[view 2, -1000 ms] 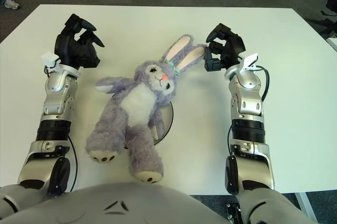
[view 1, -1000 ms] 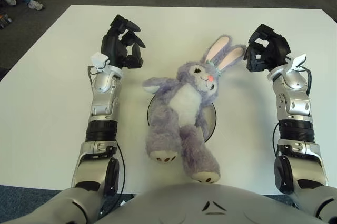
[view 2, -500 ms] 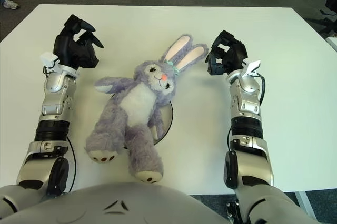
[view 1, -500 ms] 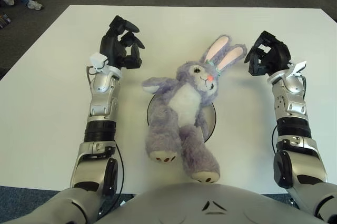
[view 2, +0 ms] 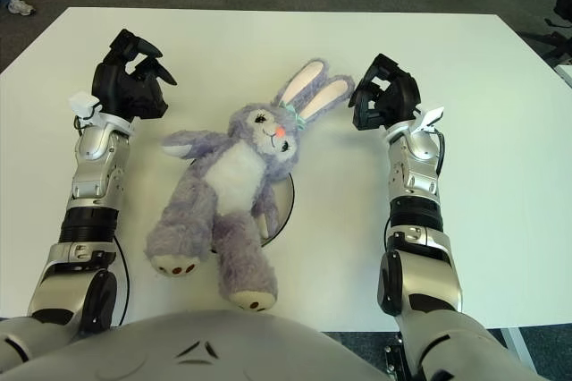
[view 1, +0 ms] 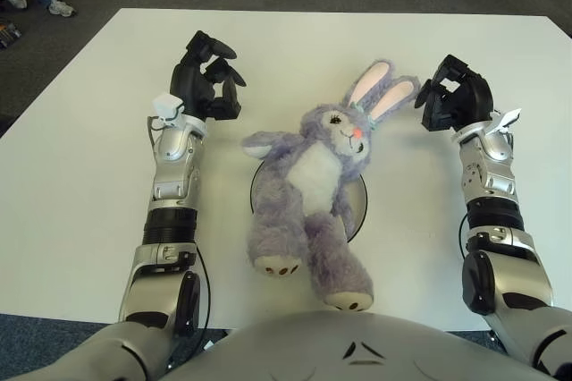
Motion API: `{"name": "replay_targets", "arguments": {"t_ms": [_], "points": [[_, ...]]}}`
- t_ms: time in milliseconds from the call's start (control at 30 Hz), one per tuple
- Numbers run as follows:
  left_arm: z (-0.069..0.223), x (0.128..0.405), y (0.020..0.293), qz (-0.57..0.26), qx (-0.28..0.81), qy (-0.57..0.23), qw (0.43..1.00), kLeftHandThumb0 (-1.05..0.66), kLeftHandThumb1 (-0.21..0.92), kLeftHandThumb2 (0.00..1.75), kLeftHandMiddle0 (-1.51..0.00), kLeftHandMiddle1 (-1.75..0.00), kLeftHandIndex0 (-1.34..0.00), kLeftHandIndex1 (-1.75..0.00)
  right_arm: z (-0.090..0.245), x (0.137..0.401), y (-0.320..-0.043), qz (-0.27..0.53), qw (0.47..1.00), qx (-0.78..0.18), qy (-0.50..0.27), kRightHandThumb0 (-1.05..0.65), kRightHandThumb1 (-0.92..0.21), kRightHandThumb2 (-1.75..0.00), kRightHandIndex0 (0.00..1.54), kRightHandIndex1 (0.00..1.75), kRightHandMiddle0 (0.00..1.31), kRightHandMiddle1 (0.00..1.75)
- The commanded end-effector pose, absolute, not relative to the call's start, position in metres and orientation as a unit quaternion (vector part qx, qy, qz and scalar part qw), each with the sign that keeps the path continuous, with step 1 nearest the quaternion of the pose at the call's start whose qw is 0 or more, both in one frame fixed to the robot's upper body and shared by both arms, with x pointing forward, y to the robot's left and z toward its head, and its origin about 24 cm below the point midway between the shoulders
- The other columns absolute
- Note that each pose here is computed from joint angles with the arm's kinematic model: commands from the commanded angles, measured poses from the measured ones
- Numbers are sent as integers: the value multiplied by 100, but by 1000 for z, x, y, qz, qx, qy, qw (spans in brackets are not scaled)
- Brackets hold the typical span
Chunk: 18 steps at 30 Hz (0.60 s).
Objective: Put the doll into the plate.
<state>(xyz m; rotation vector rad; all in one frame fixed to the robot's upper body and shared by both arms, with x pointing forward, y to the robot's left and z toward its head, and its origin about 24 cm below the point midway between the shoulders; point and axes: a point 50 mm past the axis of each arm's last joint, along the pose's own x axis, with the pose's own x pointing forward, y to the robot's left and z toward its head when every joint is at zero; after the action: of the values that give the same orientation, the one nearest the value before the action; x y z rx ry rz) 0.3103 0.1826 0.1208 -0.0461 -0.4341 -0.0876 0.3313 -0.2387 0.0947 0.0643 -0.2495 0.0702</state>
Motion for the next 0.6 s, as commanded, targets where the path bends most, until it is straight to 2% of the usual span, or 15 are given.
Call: {"name": "replay_targets", "arguments": {"t_ms": [0, 133, 233, 333, 567], "points": [[112, 308, 184, -37, -31, -202, 978, -1, 28, 134, -72, -165, -37, -175, 100, 333, -238, 32, 988, 45, -142, 0, 6, -170, 89, 164, 70, 175], [108, 306, 183, -34, -36, -191, 980, -1, 27, 138, -72, -168, -38, -175, 100, 332, -237, 28, 989, 48, -141, 0, 5, -169, 90, 164, 67, 175], [107, 306, 182, -33, -37, -188, 981, -1, 26, 138, -60, -173, -48, -175, 99, 331, -237, 27, 989, 48, -139, 0, 4, -169, 90, 165, 66, 175], [106, 305, 182, -31, -38, -184, 982, -1, 26, 139, -56, -174, -51, -175, 99, 330, -237, 27, 989, 50, -137, 0, 4, -169, 90, 166, 66, 175], [101, 303, 181, -26, -46, -174, 983, -1, 25, 140, -55, -175, -54, -175, 98, 329, -237, 26, 989, 66, -129, 0, 3, -169, 89, 168, 64, 175]]}}
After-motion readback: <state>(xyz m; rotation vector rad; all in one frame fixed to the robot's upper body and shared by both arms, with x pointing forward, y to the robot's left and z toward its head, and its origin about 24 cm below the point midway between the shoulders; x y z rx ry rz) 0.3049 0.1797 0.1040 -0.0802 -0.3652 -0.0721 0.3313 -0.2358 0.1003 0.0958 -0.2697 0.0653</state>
